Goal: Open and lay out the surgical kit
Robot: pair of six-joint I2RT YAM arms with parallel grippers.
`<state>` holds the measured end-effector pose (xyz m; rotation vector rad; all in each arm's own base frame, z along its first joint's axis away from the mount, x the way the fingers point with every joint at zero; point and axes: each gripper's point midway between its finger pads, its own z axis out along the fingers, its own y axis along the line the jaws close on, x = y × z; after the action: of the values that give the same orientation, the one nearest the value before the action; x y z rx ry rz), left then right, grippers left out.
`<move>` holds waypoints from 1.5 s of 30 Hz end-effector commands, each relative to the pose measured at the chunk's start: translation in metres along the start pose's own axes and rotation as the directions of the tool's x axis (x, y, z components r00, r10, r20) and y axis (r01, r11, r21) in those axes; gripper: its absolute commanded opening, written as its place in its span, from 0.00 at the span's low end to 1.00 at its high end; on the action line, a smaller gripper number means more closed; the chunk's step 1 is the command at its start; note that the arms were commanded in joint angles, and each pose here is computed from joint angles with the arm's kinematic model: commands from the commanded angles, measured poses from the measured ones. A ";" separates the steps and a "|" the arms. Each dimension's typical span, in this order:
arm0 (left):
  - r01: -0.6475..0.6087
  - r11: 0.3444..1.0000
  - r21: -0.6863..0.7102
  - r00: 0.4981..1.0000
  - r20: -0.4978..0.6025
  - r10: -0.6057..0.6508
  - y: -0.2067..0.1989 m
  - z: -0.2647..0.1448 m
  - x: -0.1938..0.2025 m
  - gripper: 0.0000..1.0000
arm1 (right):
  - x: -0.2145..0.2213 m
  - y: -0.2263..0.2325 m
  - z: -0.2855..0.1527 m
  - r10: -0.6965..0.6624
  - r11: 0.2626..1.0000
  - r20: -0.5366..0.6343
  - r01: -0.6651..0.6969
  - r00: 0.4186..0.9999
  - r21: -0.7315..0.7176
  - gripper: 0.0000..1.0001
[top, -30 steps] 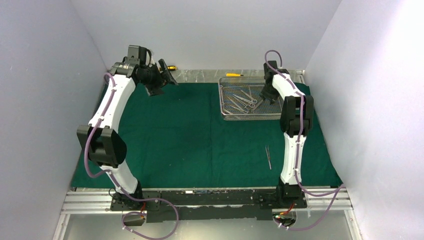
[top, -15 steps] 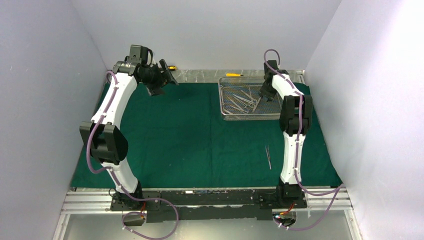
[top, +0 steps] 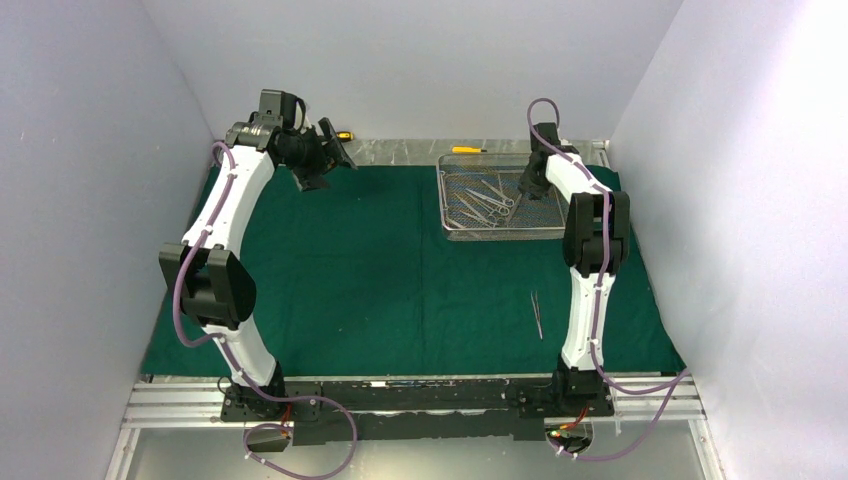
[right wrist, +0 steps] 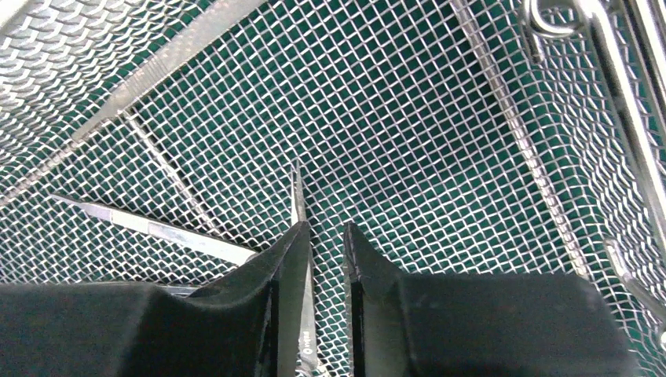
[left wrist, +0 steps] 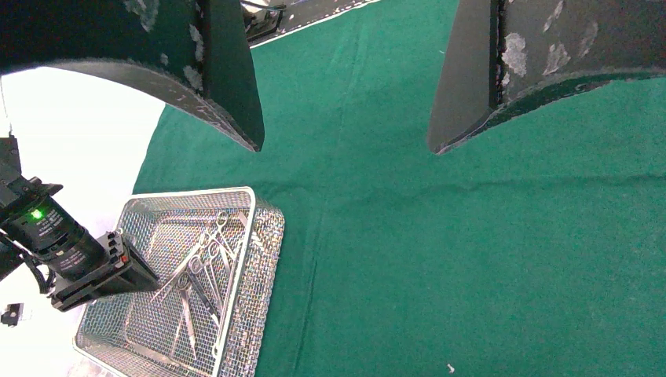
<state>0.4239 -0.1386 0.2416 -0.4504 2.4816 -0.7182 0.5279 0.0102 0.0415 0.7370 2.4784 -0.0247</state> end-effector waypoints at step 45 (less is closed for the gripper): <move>-0.183 0.931 0.316 0.981 0.121 0.152 -0.064 -0.029 -0.018 0.82 | -0.091 0.064 -0.167 -0.098 0.921 0.301 0.200 0.949 -0.333 0.00</move>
<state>0.4397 -0.1504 0.2449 -0.3612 2.4102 -0.8073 0.5401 0.0164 0.1502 0.5170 2.3462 0.0096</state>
